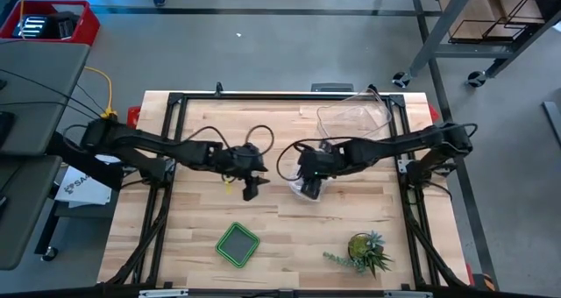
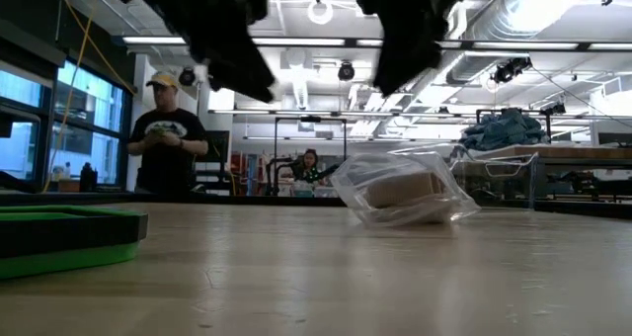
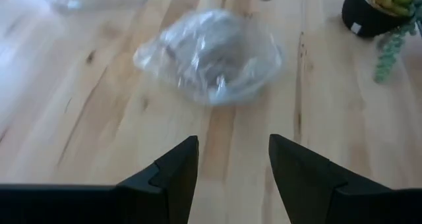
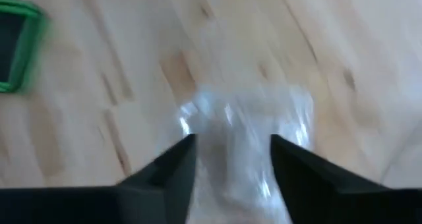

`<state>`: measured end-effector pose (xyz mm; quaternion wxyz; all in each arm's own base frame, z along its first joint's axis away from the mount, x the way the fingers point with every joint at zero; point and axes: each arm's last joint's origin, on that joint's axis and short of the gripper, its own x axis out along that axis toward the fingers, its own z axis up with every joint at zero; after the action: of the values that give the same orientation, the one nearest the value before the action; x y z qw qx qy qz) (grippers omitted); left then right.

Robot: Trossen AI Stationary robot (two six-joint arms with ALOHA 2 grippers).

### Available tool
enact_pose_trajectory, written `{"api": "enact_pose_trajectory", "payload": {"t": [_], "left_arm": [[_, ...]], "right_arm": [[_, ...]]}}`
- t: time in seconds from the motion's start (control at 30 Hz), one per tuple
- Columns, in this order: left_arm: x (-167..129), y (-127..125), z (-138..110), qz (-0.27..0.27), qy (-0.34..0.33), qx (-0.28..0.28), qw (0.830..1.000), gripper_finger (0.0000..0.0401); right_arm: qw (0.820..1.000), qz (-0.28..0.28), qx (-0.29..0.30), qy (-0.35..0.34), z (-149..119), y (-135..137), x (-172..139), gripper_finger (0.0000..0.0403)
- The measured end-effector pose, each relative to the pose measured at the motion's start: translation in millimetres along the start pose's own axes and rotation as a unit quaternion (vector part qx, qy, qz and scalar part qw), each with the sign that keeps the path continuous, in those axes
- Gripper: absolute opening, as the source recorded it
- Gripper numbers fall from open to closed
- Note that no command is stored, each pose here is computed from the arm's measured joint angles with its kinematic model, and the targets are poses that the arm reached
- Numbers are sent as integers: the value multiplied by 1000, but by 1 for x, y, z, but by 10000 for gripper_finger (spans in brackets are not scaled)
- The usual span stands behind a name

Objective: Roll bandage
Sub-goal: Put the packed rolled white bandage into the transparent bin

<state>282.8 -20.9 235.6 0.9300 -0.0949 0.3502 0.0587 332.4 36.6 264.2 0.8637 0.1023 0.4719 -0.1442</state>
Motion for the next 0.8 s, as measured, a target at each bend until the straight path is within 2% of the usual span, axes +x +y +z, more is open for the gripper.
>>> {"api": "enact_pose_trajectory", "payload": {"t": [0.03,0.1,0.17,0.2,0.27,0.33,0.47,0.57,0.63,0.73,0.8], "left_arm": [[8,0,1,1,-8,10,1000,179],[24,1,4,0,-27,18,999,179],[37,3,4,-10,-37,15,999,179],[42,3,4,-14,-38,14,999,179],[48,5,4,-17,-43,11,999,179],[52,5,7,-20,-61,14,998,179],[70,5,2,-25,-60,85,994,179],[89,5,-4,-39,-48,144,988,179],[102,5,-7,-31,-34,170,984,179],[121,5,-7,-5,-19,178,984,179],[129,3,0,-8,-25,178,984,177]], "right_arm": [[1000,-9,17,21,-4,-3,1,182],[997,-2,62,49,-13,-10,8,121],[993,31,102,58,-26,-13,18,42],[990,46,123,49,-30,-14,24,22],[982,57,178,29,-37,-16,30,16],[977,58,207,16,-41,-19,34,6],[963,61,263,22,-58,-23,51,2],[953,74,294,19,-71,-20,61,1],[948,61,310,29,-81,-22,67,0],[941,60,332,23,-87,-24,71,0],[937,62,341,29,-91,-25,73,0]]}}
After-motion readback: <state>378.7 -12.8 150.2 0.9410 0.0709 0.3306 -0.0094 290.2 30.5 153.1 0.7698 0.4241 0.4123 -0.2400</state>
